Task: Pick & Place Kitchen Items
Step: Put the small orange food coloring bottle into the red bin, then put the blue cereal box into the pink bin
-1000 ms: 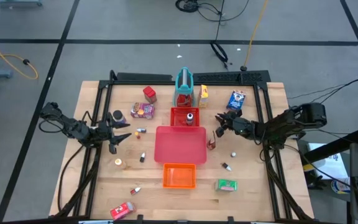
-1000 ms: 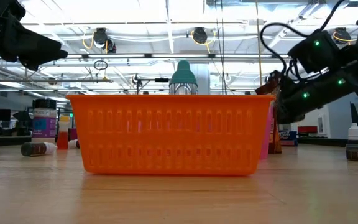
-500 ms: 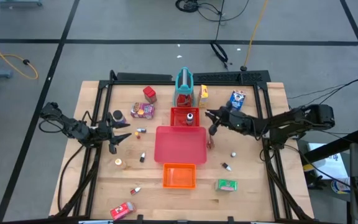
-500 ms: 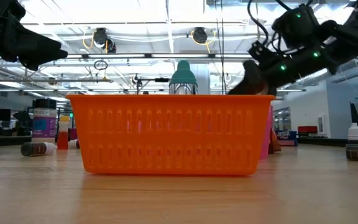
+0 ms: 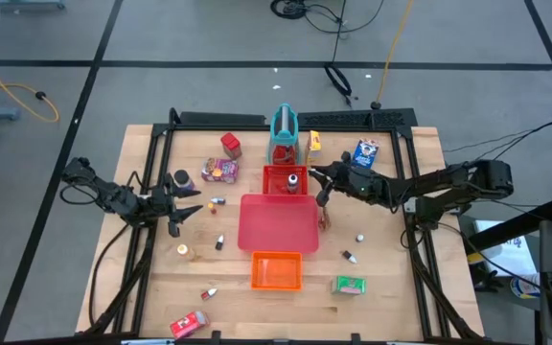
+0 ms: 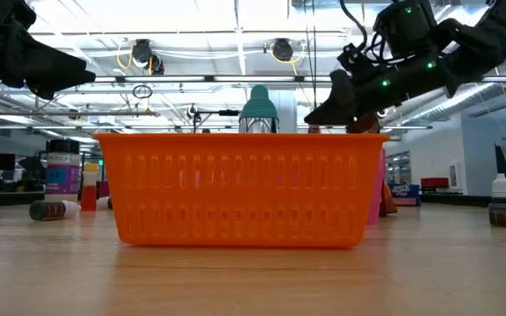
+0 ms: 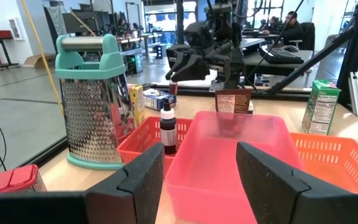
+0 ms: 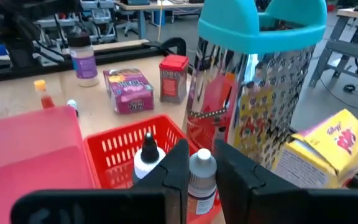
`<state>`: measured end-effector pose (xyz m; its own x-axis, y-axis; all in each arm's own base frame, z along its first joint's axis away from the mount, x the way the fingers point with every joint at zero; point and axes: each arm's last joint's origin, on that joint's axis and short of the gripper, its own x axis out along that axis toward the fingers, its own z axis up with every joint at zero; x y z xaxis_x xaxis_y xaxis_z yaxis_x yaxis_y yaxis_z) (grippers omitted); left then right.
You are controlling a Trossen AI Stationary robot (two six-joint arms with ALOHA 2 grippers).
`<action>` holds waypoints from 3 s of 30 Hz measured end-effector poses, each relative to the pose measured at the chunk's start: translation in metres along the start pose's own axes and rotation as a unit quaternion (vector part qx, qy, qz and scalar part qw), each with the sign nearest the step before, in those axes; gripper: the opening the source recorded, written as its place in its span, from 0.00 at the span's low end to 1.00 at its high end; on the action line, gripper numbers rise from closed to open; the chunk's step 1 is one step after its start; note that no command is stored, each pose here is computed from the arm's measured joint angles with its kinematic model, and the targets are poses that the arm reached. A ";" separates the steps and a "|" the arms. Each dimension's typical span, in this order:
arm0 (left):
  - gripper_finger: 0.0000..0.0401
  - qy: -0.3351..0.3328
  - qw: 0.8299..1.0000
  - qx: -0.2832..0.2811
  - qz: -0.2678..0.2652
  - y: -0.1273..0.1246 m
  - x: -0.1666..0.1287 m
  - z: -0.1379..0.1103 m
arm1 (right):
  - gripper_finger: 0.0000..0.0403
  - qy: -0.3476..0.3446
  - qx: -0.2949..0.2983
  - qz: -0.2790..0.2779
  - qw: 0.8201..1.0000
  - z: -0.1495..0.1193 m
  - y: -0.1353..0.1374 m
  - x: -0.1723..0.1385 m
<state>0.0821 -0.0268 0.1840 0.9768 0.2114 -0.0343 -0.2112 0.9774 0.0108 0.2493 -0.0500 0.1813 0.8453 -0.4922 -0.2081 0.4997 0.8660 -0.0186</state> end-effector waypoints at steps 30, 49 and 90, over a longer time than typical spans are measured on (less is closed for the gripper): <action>0.50 0.001 1.000 0.001 0.012 0.001 0.000 0.000 | 0.11 0.035 0.024 -0.001 0.999 -0.049 -0.003 0.060; 0.50 0.003 1.000 0.003 0.013 0.001 0.000 -0.001 | 0.16 0.037 0.027 -0.002 0.999 -0.053 -0.003 0.062; 0.50 0.004 1.000 0.002 0.012 0.001 0.000 -0.001 | 0.31 0.050 -0.016 -0.001 0.999 -0.015 -0.008 0.038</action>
<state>0.0818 -0.0261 0.1831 0.9710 0.2357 -0.0413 -0.2352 0.9718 0.0154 0.2746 -0.0738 0.1588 0.8205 -0.4838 -0.3045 0.4932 0.8684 -0.0508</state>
